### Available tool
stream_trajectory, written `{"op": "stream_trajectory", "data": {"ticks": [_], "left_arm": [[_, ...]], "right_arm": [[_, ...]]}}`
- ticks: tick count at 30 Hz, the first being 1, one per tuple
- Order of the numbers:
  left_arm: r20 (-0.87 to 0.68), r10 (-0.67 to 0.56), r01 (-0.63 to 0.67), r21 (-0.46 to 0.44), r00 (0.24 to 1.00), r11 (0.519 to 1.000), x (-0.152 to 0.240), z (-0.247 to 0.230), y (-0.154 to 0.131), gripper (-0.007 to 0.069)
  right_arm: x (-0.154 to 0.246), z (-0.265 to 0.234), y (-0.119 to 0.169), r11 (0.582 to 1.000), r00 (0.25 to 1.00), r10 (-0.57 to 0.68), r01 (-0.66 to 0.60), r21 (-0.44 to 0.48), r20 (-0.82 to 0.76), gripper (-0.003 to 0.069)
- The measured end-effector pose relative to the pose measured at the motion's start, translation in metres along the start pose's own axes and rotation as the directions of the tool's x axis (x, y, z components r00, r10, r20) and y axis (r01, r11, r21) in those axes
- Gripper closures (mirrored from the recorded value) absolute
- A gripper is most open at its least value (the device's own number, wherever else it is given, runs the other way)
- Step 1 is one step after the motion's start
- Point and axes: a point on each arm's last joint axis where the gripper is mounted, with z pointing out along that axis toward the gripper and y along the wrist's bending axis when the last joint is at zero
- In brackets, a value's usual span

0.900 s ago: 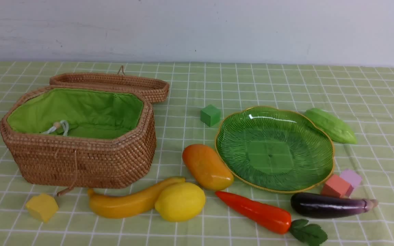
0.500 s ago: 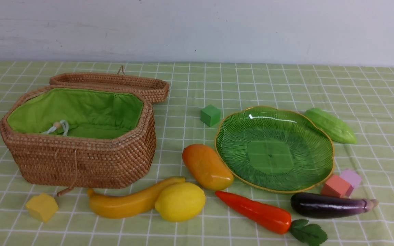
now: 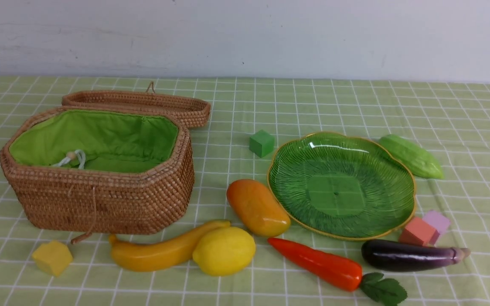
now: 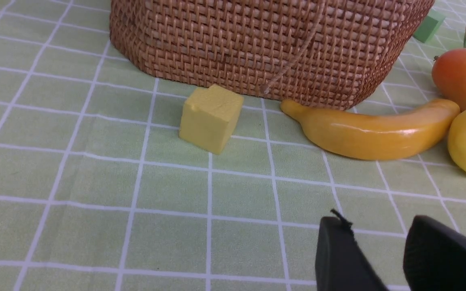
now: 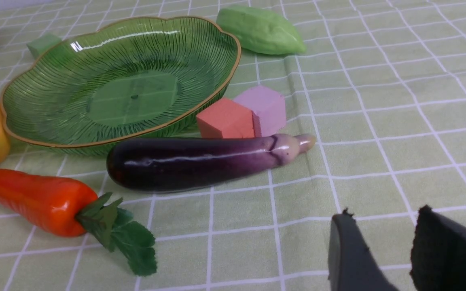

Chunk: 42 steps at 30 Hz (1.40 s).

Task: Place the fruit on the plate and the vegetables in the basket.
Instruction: Grab a lemon with your left arm and place it on the plate on the right

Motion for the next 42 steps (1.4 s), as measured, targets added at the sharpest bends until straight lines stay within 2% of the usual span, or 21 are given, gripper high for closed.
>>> {"op": "stream_trajectory", "data": {"ticks": [6,11,18,24,26,34,38,40,42], "left_arm": [[0.002,0.001,-0.001,0.001,1.0,1.0,0.0,0.0,0.0,0.0386],[0.073,0.002,-0.004,0.018,0.997,1.0,-0.007,0.0,-0.002,0.0386],[0.142,-0.055,0.047,0.061,0.988,0.997,-0.013,-0.001,-0.005,0.0386],[0.193,-0.239,0.215,0.139,0.952,0.967,-0.02,-0.003,-0.008,0.0386],[0.232,-0.335,0.297,0.184,0.913,0.937,-0.025,-0.004,-0.009,0.0386],[0.313,-0.552,0.479,0.283,0.773,0.831,-0.038,-0.008,-0.006,0.0386],[0.304,-0.661,0.578,0.324,0.686,0.749,-0.04,-0.009,-0.004,0.0386],[0.284,-0.662,0.579,0.327,0.693,0.747,-0.041,-0.01,-0.006,0.0389],[0.271,-0.623,0.536,0.333,0.733,0.776,-0.049,-0.015,-0.012,0.0421]], "right_arm": [[0.0,0.0,0.0,1.0,1.0,0.0,0.0,0.0,0.0,0.0418],[0.0,0.0,0.0,1.0,1.0,0.0,0.0,0.0,0.0,0.0418],[0.0,0.0,0.0,1.0,1.0,0.0,0.0,0.0,0.0,0.0418],[0.0,0.0,0.0,1.0,1.0,0.0,0.0,0.0,0.0,0.0418],[0.0,0.0,0.0,1.0,1.0,0.0,0.0,0.0,0.0,0.0418],[-0.001,0.0,0.0,1.0,1.0,0.007,-0.007,-0.005,0.021,0.0418],[-0.008,0.0,0.003,0.99,0.985,0.137,-0.132,-0.053,0.102,0.0418],[-0.015,-0.001,0.005,0.97,0.957,0.238,-0.225,-0.094,0.163,0.0418],[-0.02,-0.002,0.005,0.939,0.919,0.337,-0.315,-0.135,0.204,0.0418]]}}
